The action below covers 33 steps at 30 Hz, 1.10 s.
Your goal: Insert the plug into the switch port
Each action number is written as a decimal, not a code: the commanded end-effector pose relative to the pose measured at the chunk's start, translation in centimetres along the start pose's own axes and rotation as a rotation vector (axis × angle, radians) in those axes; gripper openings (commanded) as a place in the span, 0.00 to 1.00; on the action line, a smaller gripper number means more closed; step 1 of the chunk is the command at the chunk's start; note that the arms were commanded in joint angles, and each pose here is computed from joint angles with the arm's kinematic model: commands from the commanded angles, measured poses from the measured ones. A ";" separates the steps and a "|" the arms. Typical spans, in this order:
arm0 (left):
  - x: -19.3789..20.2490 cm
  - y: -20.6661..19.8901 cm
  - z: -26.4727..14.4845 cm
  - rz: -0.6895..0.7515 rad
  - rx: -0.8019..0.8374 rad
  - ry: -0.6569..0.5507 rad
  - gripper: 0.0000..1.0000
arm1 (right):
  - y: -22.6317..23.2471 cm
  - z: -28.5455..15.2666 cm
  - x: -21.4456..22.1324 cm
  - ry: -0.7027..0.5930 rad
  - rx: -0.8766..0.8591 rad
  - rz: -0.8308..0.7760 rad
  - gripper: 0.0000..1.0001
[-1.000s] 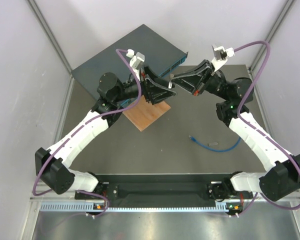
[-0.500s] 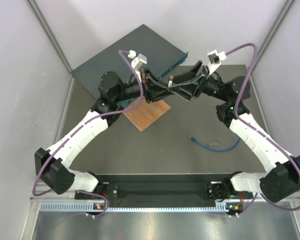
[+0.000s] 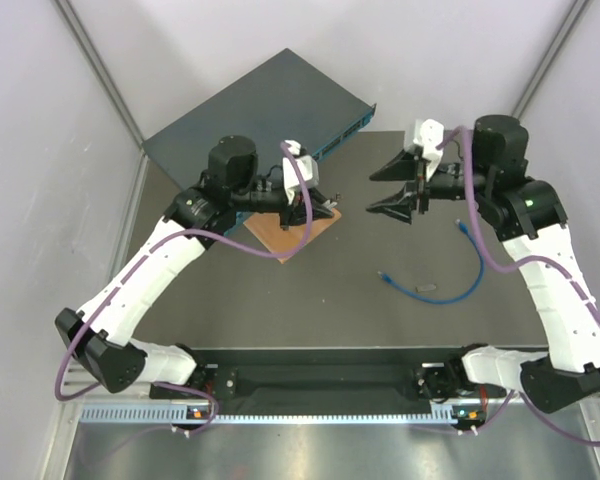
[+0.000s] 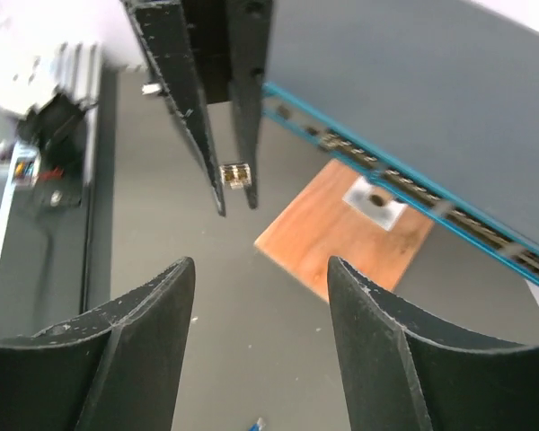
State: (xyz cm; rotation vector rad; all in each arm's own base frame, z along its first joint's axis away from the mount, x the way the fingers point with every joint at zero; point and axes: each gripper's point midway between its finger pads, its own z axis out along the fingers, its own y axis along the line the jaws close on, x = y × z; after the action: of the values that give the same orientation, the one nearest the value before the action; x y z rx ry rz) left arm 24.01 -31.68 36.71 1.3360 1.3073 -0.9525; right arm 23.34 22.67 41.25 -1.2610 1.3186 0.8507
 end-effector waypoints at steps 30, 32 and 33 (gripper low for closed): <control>0.6 -2.1 1.1 0.224 0.032 0.103 0.04 | 3.0 5.9 3.0 0.137 -0.097 -0.128 0.00; 0.2 -1.1 1.2 0.134 -0.047 0.091 0.17 | 2.4 5.6 2.6 0.123 -0.056 -0.155 0.00; 0.0 0.3 1.1 0.119 -0.124 0.082 0.31 | 2.2 5.5 3.0 0.121 -0.043 -0.152 0.00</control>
State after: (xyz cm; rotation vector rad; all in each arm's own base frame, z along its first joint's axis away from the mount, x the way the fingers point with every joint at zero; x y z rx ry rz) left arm 22.96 -32.15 33.50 1.5093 1.3180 -0.7566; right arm 21.69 27.94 35.63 -1.4913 1.3562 0.7971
